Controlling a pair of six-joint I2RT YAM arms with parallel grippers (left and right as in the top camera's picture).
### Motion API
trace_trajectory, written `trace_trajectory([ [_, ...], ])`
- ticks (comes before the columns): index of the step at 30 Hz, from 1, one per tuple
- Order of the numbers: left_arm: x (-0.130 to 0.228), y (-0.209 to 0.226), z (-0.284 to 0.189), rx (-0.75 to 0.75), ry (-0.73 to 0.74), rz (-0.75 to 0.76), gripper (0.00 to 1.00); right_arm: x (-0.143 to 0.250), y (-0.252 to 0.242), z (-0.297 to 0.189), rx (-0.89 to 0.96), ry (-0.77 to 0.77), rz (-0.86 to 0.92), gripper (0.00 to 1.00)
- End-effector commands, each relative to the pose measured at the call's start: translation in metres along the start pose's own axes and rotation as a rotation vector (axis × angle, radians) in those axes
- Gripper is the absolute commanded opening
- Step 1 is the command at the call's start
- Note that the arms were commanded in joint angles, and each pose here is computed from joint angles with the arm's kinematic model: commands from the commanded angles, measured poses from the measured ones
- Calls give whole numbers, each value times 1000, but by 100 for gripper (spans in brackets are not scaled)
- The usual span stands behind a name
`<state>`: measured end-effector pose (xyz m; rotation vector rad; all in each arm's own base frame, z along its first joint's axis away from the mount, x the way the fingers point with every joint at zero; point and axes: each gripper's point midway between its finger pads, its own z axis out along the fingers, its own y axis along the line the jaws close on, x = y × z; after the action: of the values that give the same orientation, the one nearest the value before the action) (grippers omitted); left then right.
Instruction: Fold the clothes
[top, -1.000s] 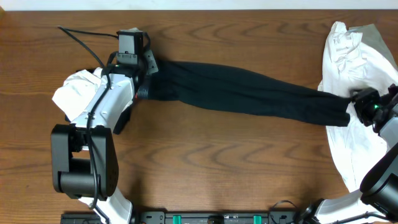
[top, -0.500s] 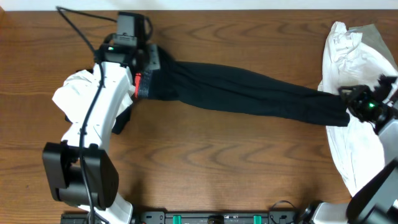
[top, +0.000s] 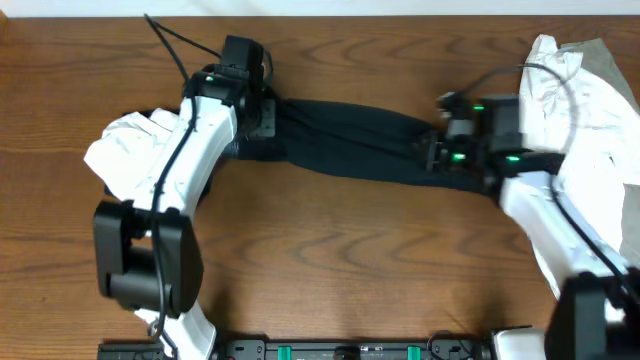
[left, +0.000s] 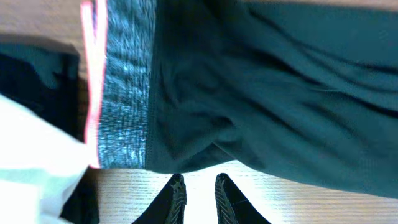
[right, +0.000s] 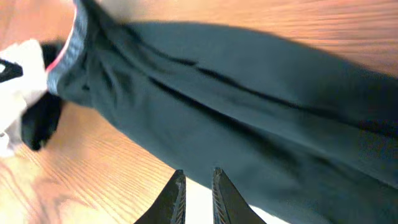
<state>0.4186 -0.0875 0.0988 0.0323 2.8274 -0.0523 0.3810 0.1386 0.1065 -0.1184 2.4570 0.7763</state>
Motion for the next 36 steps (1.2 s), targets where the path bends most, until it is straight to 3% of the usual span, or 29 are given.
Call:
trace_trajectory([
  [1, 12, 3, 25, -11, 69, 4, 19, 8, -5, 34, 25, 27, -28, 14],
  [11, 21, 4, 54, -22, 123, 6, 19, 17, -18, 95, -66, 96, 73, 7],
  [18, 19, 13, 53, -70, 114, 21, 21, 22, -48, 113, 45, 83, 79, 9],
  [23, 22, 19, 53, -105, 124, 31, 21, -5, -89, 113, 225, -55, 88, 5],
  [28, 23, 23, 52, -128, 132, 47, 21, -45, -97, 101, 195, -200, 112, 5],
  [36, 23, 28, 52, -131, 131, 37, 25, -66, -122, 81, 196, -245, 180, 6],
])
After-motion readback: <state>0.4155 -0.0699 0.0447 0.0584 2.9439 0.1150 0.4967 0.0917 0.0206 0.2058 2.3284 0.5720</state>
